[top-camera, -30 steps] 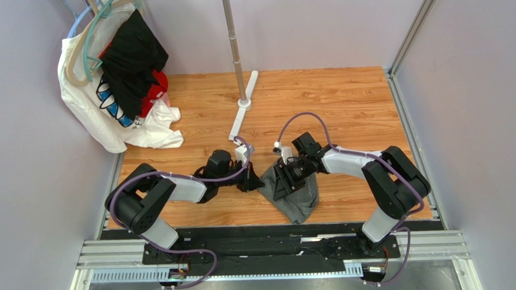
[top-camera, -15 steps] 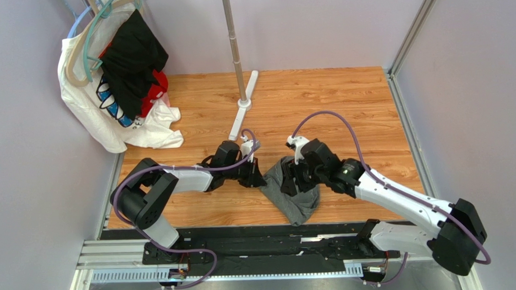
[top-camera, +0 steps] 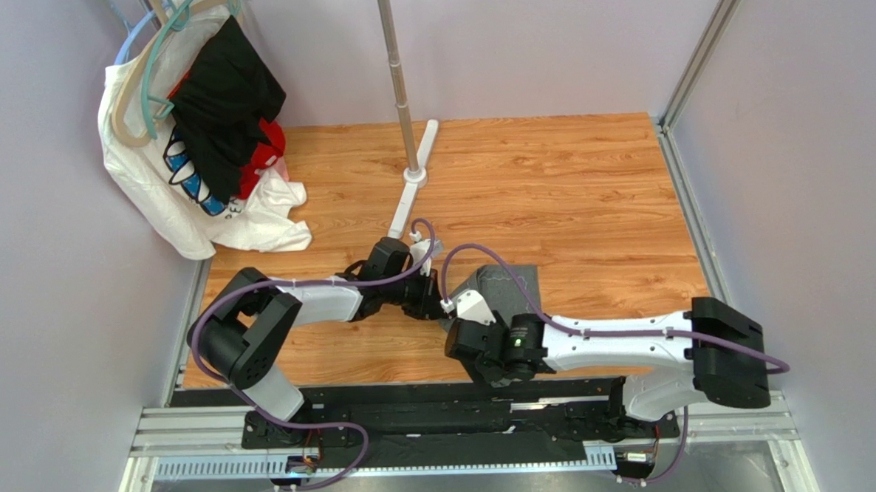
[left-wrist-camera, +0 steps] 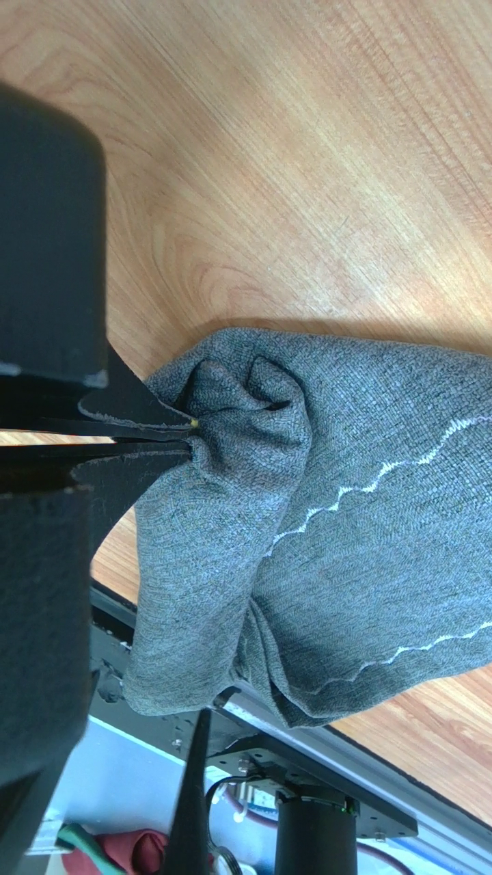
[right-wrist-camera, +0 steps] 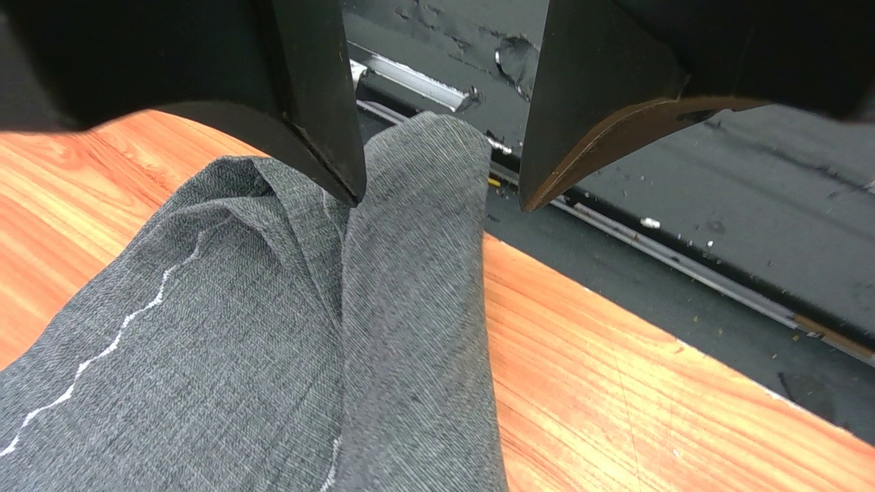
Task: Fold the napkin, place the utensils inside, and roll it up
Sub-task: Roll the napkin with the utensil
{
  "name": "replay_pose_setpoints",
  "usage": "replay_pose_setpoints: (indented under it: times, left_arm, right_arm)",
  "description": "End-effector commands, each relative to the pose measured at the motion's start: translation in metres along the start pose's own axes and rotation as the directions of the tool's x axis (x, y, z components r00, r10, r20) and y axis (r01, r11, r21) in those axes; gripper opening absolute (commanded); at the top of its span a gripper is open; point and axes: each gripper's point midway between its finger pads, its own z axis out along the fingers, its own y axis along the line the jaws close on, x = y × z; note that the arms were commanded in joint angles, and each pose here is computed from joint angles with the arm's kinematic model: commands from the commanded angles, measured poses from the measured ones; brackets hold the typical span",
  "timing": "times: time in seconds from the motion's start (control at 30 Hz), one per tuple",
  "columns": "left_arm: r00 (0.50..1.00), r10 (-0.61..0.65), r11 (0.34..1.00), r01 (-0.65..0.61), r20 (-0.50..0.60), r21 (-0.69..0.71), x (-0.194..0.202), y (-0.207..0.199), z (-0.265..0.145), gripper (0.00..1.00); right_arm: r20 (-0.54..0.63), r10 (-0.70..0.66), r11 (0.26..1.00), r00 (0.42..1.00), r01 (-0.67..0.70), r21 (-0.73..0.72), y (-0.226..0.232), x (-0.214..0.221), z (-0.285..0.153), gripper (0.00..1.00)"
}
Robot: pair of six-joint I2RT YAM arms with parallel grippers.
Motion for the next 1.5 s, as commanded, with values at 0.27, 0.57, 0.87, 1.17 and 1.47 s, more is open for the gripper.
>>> replay_pose_setpoints:
  times: [0.27, 0.57, 0.87, 1.17, 1.47]
  left_arm:
    - [0.999, 0.026, 0.999, -0.026, -0.019, -0.020, -0.005, -0.001, -0.001, 0.00]
    - [0.999, 0.038, 0.999, -0.038, -0.016, -0.020, -0.007, -0.003, -0.004, 0.00]
    - [0.998, 0.061, 0.998, -0.061, 0.000, 0.014, -0.011, -0.011, -0.007, 0.00]
    - [0.974, 0.119, 0.990, -0.102, 0.192, -0.097, -0.043, -0.019, -0.055, 0.61]
    - [0.953, 0.194, 0.979, -0.174, 0.235, -0.102, -0.033, -0.023, -0.077, 0.64]
  right_arm:
    - [0.036, -0.070, 0.985, 0.997, 0.064, 0.159, 0.012, -0.007, 0.013, 0.52]
    - [0.006, -0.035, 0.979, 0.999, 0.033, 0.203, -0.004, 0.008, 0.028, 0.47]
    - [-0.039, 0.022, 0.989, 0.999, -0.016, 0.149, -0.007, 0.023, 0.046, 0.35]
    - [-0.029, 0.097, 0.975, 0.995, -0.101, -0.198, 0.008, 0.012, 0.037, 0.00]
    - [-0.075, 0.144, 0.847, 0.987, -0.162, -0.507, 0.028, 0.004, 0.024, 0.00]
